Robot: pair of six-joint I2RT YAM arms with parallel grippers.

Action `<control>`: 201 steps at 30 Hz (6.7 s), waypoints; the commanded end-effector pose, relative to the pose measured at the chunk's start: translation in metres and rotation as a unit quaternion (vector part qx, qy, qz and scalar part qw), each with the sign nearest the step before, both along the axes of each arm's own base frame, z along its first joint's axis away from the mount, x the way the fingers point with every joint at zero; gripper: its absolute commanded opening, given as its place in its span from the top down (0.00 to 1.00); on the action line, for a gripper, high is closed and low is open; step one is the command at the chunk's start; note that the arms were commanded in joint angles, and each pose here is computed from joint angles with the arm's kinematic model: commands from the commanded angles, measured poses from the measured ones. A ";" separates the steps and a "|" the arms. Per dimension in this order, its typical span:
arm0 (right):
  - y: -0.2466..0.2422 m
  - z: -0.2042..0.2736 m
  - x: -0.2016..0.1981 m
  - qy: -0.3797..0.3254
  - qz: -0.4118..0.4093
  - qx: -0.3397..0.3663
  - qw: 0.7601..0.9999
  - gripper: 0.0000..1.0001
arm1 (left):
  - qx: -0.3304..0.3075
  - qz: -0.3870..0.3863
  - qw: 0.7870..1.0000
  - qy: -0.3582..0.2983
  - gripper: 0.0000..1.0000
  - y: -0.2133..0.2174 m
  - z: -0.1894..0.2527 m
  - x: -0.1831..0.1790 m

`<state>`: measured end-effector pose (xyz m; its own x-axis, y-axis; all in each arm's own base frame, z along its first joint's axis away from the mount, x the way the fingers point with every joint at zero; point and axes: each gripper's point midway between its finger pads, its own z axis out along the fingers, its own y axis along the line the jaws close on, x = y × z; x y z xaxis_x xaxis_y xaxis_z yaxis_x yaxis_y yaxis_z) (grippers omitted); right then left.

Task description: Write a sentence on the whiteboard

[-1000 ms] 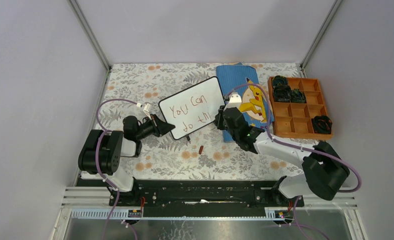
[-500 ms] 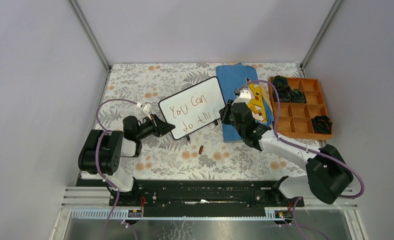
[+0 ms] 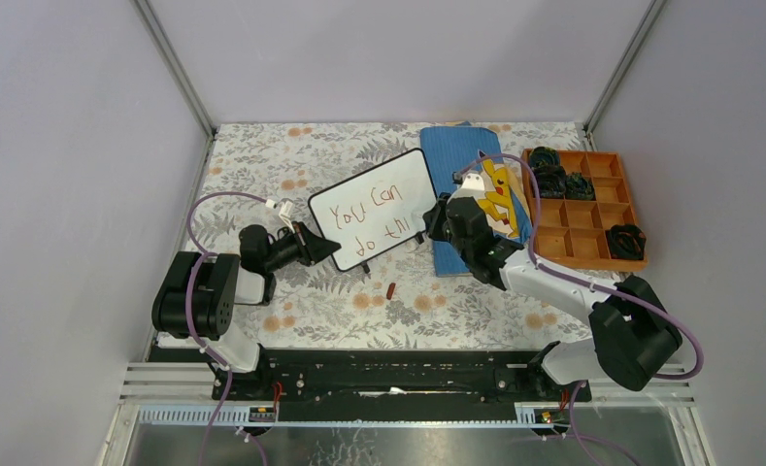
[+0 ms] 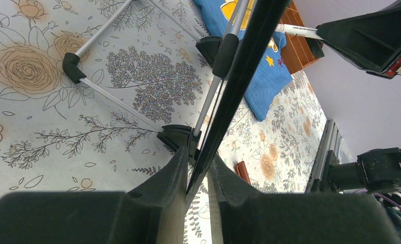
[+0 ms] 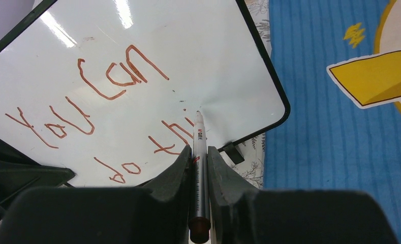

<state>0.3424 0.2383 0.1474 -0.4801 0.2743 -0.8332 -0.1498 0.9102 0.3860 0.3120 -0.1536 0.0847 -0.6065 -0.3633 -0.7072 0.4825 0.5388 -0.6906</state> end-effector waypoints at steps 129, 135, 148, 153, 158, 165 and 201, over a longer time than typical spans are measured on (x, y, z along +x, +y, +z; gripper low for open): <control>-0.027 0.055 -0.028 -0.028 -0.006 0.038 0.999 1.00 | 0.017 0.004 1.000 0.014 0.75 0.000 -0.012 0.003; -0.065 0.061 -0.036 -0.077 -0.089 0.079 0.990 1.00 | 0.015 0.002 1.000 0.018 0.75 -0.001 -0.013 0.003; -0.063 0.038 -0.020 -0.058 -0.105 0.150 0.981 1.00 | 0.012 0.005 1.000 0.024 0.75 0.001 -0.015 0.003; -0.053 0.035 -0.008 -0.054 -0.095 0.140 0.984 1.00 | 0.011 0.004 1.000 0.025 0.75 0.001 -0.015 0.003; -0.044 0.025 -0.004 -0.044 -0.074 0.124 0.989 1.00 | 0.012 0.005 1.000 0.023 0.75 0.001 -0.015 0.003; -0.039 0.021 -0.005 -0.042 -0.054 0.109 0.992 1.00 | 0.012 0.006 1.000 0.023 0.75 0.001 -0.015 0.003; -0.042 -0.010 0.015 -0.009 -0.097 0.108 0.989 1.00 | 0.014 0.005 1.000 0.020 0.75 -0.001 -0.015 0.002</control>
<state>0.3379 0.1929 0.1069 -0.4678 0.4742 -0.7458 0.0226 0.8500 0.5263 0.3112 -0.1571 0.0810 -0.6246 -0.3492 -0.6985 0.4809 0.5328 -0.6964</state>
